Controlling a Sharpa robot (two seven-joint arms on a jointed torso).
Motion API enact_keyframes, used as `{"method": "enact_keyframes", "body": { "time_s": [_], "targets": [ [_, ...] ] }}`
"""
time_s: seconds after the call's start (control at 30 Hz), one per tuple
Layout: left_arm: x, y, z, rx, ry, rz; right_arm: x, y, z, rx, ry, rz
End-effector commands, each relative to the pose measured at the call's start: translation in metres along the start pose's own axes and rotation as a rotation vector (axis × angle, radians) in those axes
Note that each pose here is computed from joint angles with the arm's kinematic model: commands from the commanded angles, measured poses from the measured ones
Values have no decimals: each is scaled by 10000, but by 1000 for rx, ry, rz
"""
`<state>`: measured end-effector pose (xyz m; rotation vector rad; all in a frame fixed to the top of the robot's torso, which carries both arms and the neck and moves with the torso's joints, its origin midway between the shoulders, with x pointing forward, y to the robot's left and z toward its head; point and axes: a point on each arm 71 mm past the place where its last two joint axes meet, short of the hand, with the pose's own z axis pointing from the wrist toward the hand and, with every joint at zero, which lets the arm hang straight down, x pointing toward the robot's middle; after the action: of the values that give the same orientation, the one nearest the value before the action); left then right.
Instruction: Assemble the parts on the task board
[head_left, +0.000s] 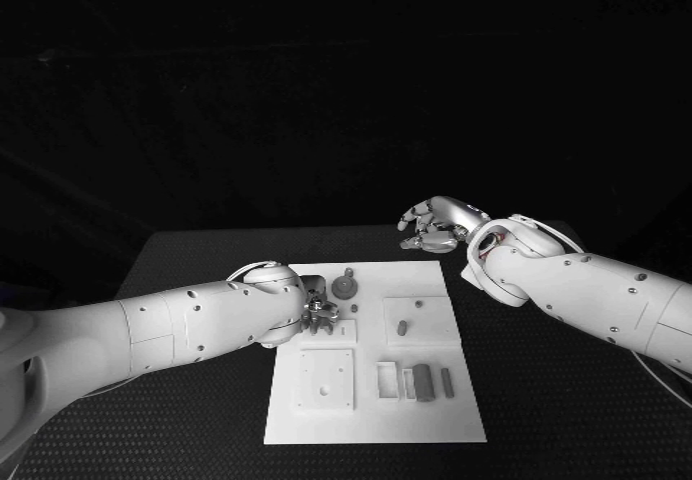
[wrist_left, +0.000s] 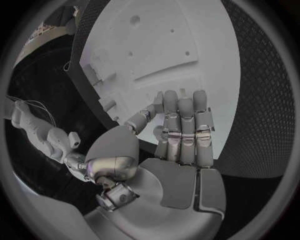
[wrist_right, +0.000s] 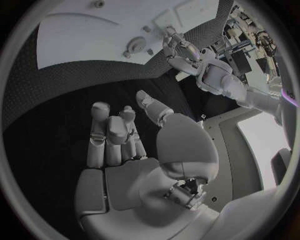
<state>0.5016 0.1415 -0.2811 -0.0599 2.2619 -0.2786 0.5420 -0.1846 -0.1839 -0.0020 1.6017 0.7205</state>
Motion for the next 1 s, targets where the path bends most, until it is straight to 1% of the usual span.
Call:
{"method": "enact_keyframes", "body": {
  "time_s": [0.03, 0.2, 0.33, 0.6, 1.0],
  "targets": [
    [5, -25, 0, 13, -3, 6, 10, 7, 1, -3, 12, 0],
    [11, -29, -4, 15, 0, 7, 12, 8, 3, -2, 13, 0],
    [28, -47, -8, 19, 6, 9, 11, 5, 2, -2, 12, 0],
    [46, -33, 0, 16, 4, 9, 14, 9, 5, -3, 13, 0],
    [124, -45, 24, 21, 5, 29, 16, 6, 5, -3, 14, 1]
  ]
}}
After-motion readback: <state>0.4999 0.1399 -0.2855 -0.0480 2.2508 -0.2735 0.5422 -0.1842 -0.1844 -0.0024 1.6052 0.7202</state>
